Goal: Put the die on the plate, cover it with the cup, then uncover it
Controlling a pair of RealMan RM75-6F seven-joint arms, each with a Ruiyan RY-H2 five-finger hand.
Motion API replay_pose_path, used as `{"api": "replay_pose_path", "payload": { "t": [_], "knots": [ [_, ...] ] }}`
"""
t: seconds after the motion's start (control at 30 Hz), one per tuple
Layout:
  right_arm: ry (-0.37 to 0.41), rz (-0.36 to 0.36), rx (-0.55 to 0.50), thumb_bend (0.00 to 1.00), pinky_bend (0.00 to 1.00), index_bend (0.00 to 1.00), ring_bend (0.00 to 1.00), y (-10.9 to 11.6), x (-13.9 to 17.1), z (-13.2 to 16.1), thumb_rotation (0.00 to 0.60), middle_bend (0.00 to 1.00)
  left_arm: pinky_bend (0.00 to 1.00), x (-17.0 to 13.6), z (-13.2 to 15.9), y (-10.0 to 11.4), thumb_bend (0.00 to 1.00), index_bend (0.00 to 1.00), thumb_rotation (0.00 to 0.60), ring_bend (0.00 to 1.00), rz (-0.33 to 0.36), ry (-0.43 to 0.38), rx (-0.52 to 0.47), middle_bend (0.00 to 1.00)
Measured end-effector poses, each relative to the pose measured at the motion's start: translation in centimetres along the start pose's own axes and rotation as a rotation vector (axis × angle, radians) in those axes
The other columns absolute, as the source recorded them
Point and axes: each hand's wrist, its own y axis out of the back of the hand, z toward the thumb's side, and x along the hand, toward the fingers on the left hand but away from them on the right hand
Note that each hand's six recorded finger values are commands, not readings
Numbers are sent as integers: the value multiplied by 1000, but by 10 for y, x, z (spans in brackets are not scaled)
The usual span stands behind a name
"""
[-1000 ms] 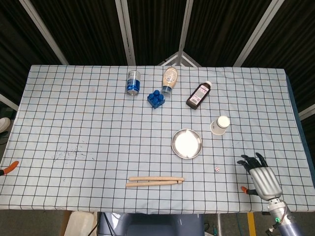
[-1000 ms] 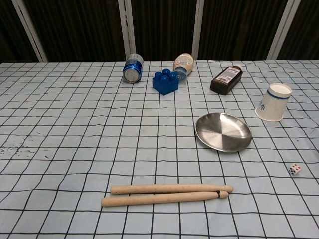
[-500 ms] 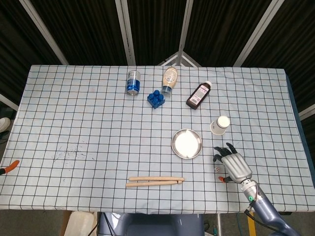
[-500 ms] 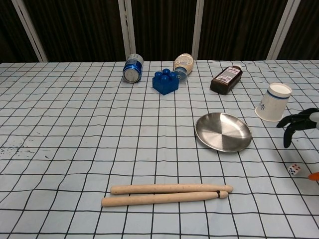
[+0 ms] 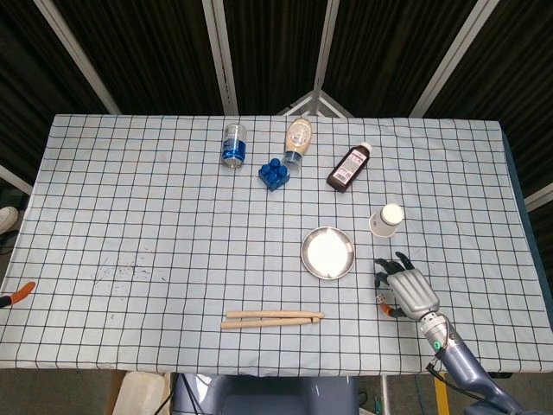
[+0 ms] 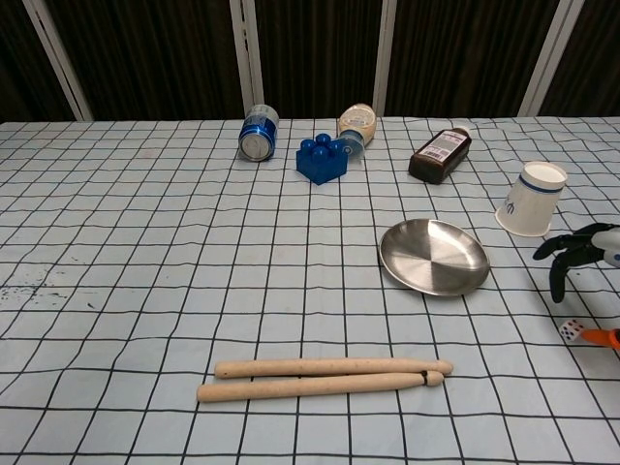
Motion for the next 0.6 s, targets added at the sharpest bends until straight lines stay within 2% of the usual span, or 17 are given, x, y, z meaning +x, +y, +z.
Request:
{"api": "replay_pose_path", "payload": {
  "t": [0.6],
  "knots": [
    [-1, 5, -27, 340, 62, 466, 221, -11, -1, -10, 600, 166, 63, 3, 3, -7, 217, 173, 600, 0, -17, 6, 28, 0]
  ]
}}
